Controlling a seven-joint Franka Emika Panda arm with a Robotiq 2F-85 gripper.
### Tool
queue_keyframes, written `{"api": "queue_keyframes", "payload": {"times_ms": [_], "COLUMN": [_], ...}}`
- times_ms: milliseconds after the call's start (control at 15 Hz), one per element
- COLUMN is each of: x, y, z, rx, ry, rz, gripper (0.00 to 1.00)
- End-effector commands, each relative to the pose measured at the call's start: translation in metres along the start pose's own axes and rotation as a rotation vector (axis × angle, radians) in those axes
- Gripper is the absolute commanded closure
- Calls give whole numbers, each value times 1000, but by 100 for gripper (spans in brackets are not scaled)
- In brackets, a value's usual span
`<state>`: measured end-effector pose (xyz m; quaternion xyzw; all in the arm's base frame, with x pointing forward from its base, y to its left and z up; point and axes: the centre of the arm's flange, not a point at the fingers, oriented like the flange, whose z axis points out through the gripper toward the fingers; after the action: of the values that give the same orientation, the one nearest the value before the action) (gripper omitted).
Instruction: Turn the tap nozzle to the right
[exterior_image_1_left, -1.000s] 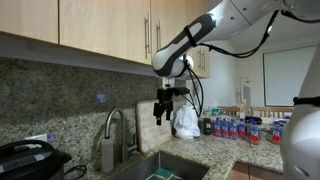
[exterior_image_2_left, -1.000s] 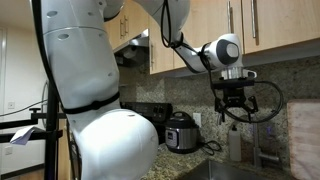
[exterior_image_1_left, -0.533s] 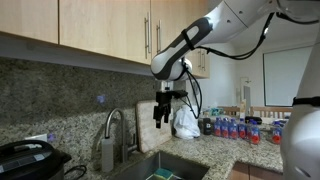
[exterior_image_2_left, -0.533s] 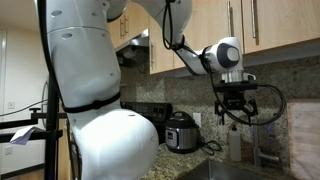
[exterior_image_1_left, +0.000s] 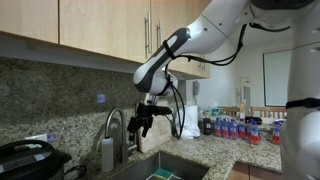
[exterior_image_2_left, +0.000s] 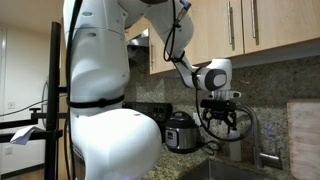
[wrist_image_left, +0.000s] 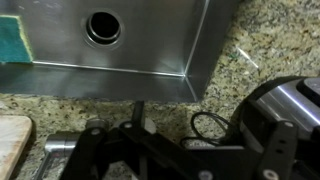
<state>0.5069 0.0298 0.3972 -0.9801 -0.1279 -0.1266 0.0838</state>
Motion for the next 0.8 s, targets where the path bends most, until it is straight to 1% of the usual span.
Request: {"api": "queue_keyframes", "payload": {"times_ms": [0, 133, 267, 333, 467, 600, 733], "x": [17, 24, 26, 22, 35, 45, 49], "y": [-22, -29, -37, -54, -71, -84, -88], "z": [32, 36, 31, 20, 20, 17, 15], "rx": [35, 38, 23, 8, -32, -56, -96], "ry": [144, 224, 309, 357, 462, 576, 666], "rz": [134, 214, 282, 307, 345, 391, 453], "gripper": [0, 0, 0, 0, 0, 0, 0]}}
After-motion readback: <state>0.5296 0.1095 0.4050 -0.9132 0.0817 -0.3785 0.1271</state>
